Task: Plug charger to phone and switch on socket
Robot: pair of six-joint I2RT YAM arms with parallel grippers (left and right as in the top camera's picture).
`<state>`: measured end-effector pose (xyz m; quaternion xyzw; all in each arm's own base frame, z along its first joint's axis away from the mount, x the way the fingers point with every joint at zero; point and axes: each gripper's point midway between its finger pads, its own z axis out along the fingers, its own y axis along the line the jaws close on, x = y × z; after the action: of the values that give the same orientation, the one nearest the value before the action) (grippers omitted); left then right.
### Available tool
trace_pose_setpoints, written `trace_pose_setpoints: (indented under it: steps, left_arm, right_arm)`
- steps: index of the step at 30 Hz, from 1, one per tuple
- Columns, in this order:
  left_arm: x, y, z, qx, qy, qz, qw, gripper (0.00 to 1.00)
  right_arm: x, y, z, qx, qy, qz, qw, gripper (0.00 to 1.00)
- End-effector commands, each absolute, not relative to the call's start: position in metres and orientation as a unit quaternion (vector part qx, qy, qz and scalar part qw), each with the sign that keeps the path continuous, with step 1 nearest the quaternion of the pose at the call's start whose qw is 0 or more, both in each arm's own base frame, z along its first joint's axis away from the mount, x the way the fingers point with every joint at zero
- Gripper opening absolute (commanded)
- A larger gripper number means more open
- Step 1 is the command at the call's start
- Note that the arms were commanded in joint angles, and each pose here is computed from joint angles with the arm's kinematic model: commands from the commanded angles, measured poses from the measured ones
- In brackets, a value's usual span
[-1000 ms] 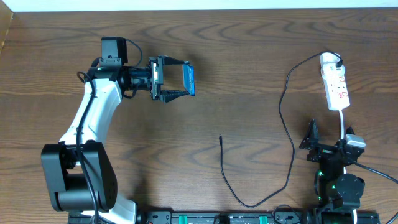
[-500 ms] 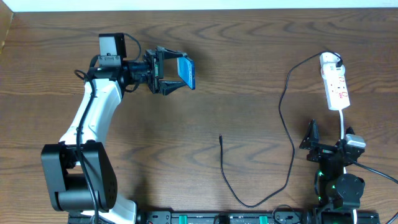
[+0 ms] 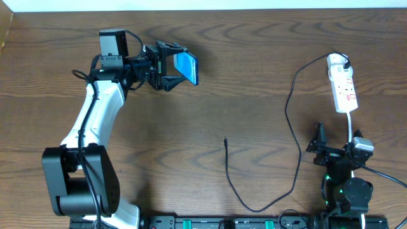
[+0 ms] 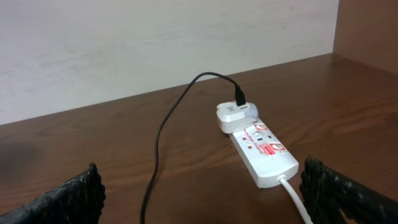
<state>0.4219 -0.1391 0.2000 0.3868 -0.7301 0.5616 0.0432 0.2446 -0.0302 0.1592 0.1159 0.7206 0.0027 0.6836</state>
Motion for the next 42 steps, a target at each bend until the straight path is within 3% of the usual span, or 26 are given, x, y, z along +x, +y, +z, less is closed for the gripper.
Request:
trace_pose_setpoints:
  steps: [1, 7, 21, 30, 34, 39, 42]
  left_arm:
    - [0.420, -0.140, 0.214, 0.371, -0.731, 0.572, 0.033, 0.07]
    - [0.420, -0.140, 0.214, 0.371, -0.731, 0.572, 0.033, 0.07]
    - [0.420, -0.140, 0.214, 0.371, -0.731, 0.572, 0.033, 0.07]
    - [0.420, -0.140, 0.214, 0.371, -0.731, 0.572, 0.033, 0.08]
    - [0.420, -0.140, 0.214, 0.371, -0.731, 0.572, 0.033, 0.07]
    - [0.422, -0.139, 0.213, 0.375, -0.732, 0.569, 0.029, 0.07]
    - [0.426, -0.135, 0.208, 0.386, -0.734, 0.558, 0.015, 0.07]
  right_arm:
    - [0.244, -0.031, 0.161, 0.114, 0.719, -0.006, 0.686, 0.99]
    - [0.244, -0.031, 0.160, 0.115, 0.719, -0.003, 0.686, 0.99]
    - [0.240, -0.040, 0.208, 0.134, 0.647, -0.013, 0.751, 0.99]
    - [0.252, -0.044, 0.229, 0.138, 0.676, -0.022, 0.724, 0.99]
    - [0.286, -0.040, 0.244, 0.122, 0.720, -0.017, 0.683, 0.99]
    - [0.378, -0.009, 0.258, 0.060, 0.797, 0.061, 0.598, 0.99]
    - [0.411, 0.010, 0.261, 0.046, 0.822, 0.124, 0.554, 0.99]
